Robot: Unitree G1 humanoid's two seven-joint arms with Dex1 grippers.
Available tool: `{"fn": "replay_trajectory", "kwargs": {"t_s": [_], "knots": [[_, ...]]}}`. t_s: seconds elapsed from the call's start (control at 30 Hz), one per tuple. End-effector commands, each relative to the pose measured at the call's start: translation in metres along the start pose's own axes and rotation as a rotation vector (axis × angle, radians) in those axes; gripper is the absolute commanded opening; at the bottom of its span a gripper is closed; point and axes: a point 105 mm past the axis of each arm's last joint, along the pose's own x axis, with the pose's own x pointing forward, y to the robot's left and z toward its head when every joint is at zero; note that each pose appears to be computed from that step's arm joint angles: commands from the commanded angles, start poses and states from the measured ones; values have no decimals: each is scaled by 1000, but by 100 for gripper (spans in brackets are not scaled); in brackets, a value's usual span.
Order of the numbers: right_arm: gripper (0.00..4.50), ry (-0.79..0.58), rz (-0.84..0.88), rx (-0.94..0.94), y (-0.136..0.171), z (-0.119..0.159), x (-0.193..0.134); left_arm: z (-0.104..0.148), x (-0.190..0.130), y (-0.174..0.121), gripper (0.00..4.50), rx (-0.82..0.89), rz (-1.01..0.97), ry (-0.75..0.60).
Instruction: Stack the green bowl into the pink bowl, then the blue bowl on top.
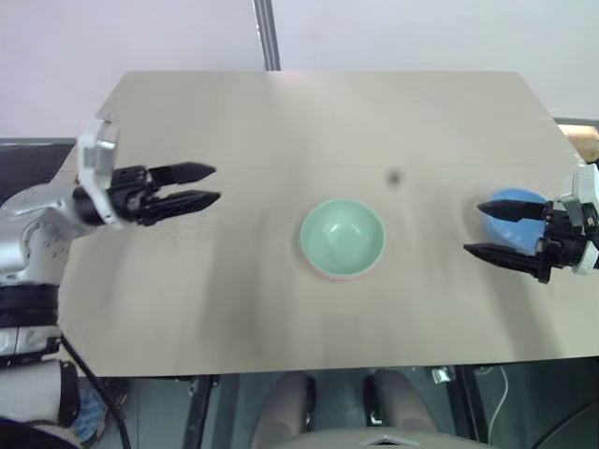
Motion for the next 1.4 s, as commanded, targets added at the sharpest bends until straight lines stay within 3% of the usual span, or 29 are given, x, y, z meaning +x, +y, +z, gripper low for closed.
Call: {"fn": "replay_trajectory", "kwargs": {"t_s": [0.03,0.2,0.57,0.73,0.87,1.07,1.37,1.4], "knots": [[450,66,-64,-38,-12,0,-9,14,-14,-13,336,59,-7,-27],[450,178,-108,-16,-21,-19,-7,18,-26,-28,336,54,0,-126],[450,479,-252,-68,-46,-63,-2,21,-28,-35,336,66,-29,-126],[450,417,-273,-99,-53,-50,3,25,-27,-34,336,75,-40,-139],[450,192,-214,-115,-45,-11,0,26,-27,-34,336,79,-44,-138],[450,315,-437,-30,-84,-37,-19,28,-27,-34,336,87,-54,-149],[450,562,-458,-11,-86,-76,-23,29,-26,-33,336,93,-60,-152],[424,581,-463,-8,-86,-79,-23,29,-26,-33,339,94,-61,-152]]}}
